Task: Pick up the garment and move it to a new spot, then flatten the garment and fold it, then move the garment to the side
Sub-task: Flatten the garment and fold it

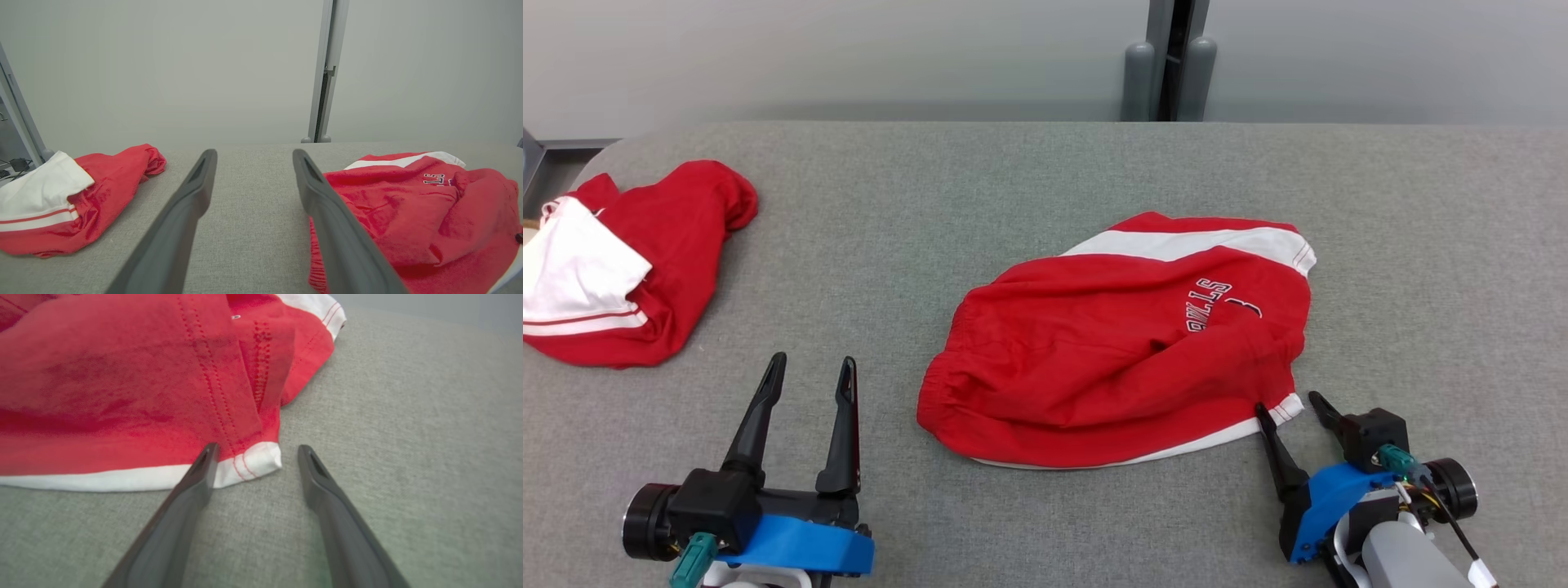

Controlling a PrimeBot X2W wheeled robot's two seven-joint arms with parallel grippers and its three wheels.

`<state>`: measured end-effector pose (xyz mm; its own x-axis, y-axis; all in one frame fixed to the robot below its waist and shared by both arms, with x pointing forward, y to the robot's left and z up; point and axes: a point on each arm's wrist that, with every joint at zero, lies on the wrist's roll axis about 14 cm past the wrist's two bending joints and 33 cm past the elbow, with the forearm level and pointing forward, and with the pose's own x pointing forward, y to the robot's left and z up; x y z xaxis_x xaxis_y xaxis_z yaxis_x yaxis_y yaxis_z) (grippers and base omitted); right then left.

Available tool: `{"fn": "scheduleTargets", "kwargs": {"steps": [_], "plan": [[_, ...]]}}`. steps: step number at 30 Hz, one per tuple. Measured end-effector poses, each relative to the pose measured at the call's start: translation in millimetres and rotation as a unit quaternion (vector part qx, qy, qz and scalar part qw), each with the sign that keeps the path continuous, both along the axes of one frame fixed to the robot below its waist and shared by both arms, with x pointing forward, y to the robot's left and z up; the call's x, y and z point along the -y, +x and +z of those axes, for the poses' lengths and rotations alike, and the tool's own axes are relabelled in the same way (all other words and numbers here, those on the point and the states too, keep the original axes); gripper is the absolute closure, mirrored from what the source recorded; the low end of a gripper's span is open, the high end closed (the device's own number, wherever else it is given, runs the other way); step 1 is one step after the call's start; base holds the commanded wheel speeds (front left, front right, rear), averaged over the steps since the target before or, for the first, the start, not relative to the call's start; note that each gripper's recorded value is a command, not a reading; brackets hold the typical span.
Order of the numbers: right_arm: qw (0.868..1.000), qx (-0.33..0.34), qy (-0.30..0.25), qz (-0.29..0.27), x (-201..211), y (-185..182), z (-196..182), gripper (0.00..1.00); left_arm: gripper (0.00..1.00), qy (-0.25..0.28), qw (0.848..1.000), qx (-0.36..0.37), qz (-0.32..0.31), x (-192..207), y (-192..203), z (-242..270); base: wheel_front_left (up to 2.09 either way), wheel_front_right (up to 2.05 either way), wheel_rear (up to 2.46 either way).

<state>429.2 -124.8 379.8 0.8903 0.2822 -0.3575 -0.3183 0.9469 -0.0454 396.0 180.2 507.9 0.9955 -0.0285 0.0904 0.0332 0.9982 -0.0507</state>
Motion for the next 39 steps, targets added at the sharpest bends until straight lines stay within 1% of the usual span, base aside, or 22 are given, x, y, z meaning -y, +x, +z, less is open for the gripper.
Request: {"fn": "scheduleTargets", "kwargs": {"steps": [3,4,5,10,16,19,22,27,33,34,35,36,39], "plan": [[1.000,-0.016,0.002,0.002,-4.3,2.6,-8.3,0.00,0.00,-0.001,1.000,-0.005,0.007,-3.0,0.1,-3.4,0.00,0.00,0.00],[1.000,-0.020,0.005,0.002,-6.5,2.6,-10.8,0.65,0.00,-0.001,1.000,-0.006,0.007,-3.1,0.4,-4.4,0.00,0.00,0.00],[1.000,-0.023,0.008,0.002,-8.6,3.2,-11.8,1.00,0.00,-0.001,1.000,-0.008,0.007,-3.2,0.9,-5.3,0.00,0.00,0.00],[0.999,-0.018,0.030,-0.010,-10.4,6.5,-5.3,1.00,0.00,-0.006,1.000,-0.010,0.002,2.0,5.7,-7.7,0.00,0.00,0.00],[0.998,0.007,0.039,-0.046,17.6,-3.4,8.3,1.00,0.00,-0.014,1.000,-0.014,-0.022,18.9,11.9,-11.3,0.00,0.00,0.00],[0.997,0.014,0.040,-0.066,33.9,-18.3,10.3,1.00,0.00,-0.016,0.999,-0.016,-0.036,29.3,14.3,-12.8,0.00,0.00,0.00],[0.995,0.006,0.039,-0.086,49.9,-39.8,4.6,1.00,0.00,-0.019,0.998,-0.018,-0.050,40.1,16.2,-14.0,0.00,0.00,0.00],[0.993,-0.007,0.042,-0.106,62.7,-66.3,0.1,1.00,0.00,-0.023,0.997,-0.019,-0.071,55.3,20.1,-15.2,0.00,0.00,0.00],[0.991,-0.034,0.045,-0.122,72.5,-90.3,-2.7,1.00,0.00,-0.024,0.996,-0.022,-0.078,60.8,22.0,-17.3,0.00,0.00,0.00],[0.990,-0.037,0.044,-0.125,74.8,-92.3,-2.0,0.93,0.00,-0.024,0.996,-0.022,-0.079,61.1,22.1,-17.3,0.00,0.00,0.00],[0.990,-0.033,0.045,-0.129,77.2,-92.7,1.2,0.52,0.00,-0.024,0.996,-0.022,-0.079,61.2,22.2,-17.0,0.00,0.00,0.00],[0.990,-0.024,0.045,-0.131,79.5,-91.5,6.0,0.00,0.00,-0.024,0.996,-0.021,-0.081,61.8,22.0,-16.8,0.00,0.00,0.00],[0.991,0.000,0.040,-0.130,82.0,-84.8,20.2,0.00,0.00,-0.022,0.996,-0.021,-0.081,61.2,21.0,-16.3,0.00,0.00,0.00]]}}
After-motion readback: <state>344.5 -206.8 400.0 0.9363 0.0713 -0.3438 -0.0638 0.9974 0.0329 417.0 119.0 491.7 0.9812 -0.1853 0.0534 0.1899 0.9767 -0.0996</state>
